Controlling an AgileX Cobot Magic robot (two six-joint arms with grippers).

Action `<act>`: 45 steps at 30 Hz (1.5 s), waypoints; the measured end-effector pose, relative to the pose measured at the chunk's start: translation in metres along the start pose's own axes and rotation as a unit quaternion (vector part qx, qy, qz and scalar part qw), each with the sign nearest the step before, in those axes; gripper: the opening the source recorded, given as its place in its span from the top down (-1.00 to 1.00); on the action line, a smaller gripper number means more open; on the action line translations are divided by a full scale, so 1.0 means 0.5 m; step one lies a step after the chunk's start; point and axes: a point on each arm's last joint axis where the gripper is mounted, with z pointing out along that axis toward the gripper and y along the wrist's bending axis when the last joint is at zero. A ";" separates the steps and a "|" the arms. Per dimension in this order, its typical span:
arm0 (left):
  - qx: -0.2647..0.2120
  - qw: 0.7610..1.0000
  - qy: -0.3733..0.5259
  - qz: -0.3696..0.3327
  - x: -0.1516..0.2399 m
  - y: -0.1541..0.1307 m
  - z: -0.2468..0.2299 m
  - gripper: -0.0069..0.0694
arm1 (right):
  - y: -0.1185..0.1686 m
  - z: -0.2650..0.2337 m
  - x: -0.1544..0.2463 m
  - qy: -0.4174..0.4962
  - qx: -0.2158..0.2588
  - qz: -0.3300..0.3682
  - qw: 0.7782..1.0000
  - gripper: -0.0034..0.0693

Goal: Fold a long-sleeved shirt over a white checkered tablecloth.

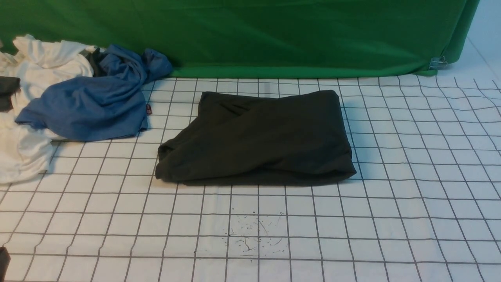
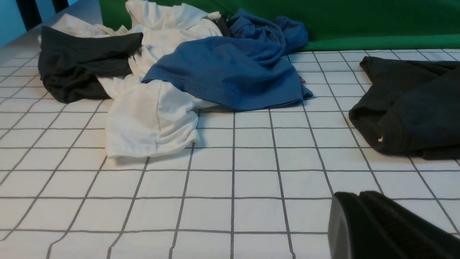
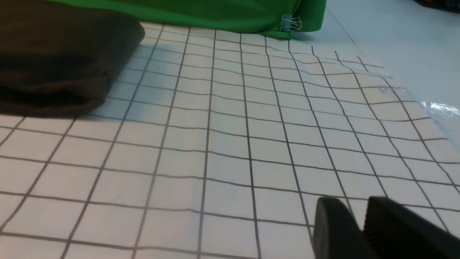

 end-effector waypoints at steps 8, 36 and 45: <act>0.000 1.000 0.000 0.000 0.000 0.000 0.000 0.90 | 0.000 0.000 0.000 0.000 0.000 0.000 1.000 0.38; 0.000 1.000 0.000 0.004 0.000 0.000 0.000 0.90 | 0.000 0.000 0.000 0.000 0.000 0.000 1.000 0.25; 0.000 1.000 0.000 0.004 0.000 0.000 0.000 0.90 | 0.000 0.000 0.000 0.000 0.000 0.000 1.000 0.25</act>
